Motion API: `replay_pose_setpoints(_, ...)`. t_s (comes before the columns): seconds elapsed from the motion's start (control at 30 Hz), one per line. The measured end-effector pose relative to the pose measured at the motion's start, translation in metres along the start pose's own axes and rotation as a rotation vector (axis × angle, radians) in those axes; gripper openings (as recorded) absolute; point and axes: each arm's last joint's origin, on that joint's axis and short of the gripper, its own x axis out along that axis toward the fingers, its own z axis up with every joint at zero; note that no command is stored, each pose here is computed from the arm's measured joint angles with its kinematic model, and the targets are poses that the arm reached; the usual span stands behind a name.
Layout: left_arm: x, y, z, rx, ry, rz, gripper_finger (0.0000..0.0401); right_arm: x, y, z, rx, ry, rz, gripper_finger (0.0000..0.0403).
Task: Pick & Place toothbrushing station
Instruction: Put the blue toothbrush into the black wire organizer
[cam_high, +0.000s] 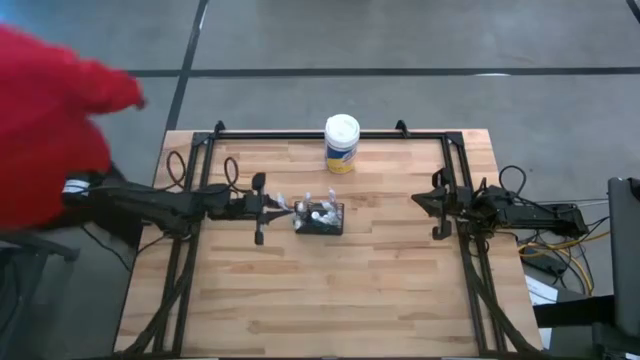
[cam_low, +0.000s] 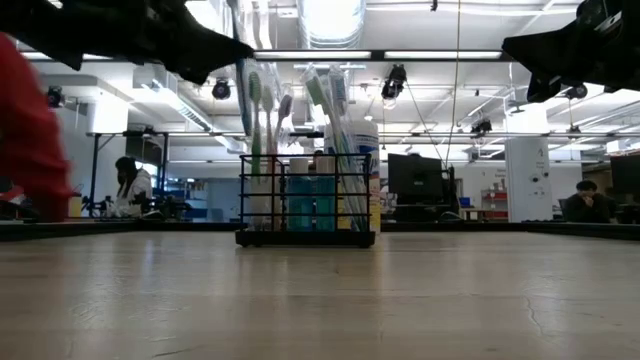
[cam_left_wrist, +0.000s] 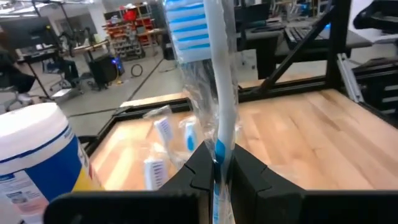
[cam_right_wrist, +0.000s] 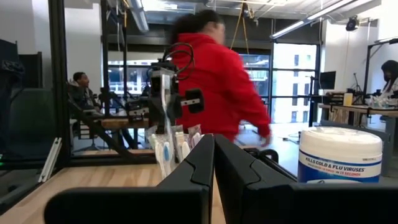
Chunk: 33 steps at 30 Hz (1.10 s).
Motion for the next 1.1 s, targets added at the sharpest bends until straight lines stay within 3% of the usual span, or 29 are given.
replay_pose_setpoints(1.1,0.045,-0.005,-0.06,0.028,0.157,0.004,0.0025,0.0,0.0,0.0,0.004,0.002,0.001,0.0008)
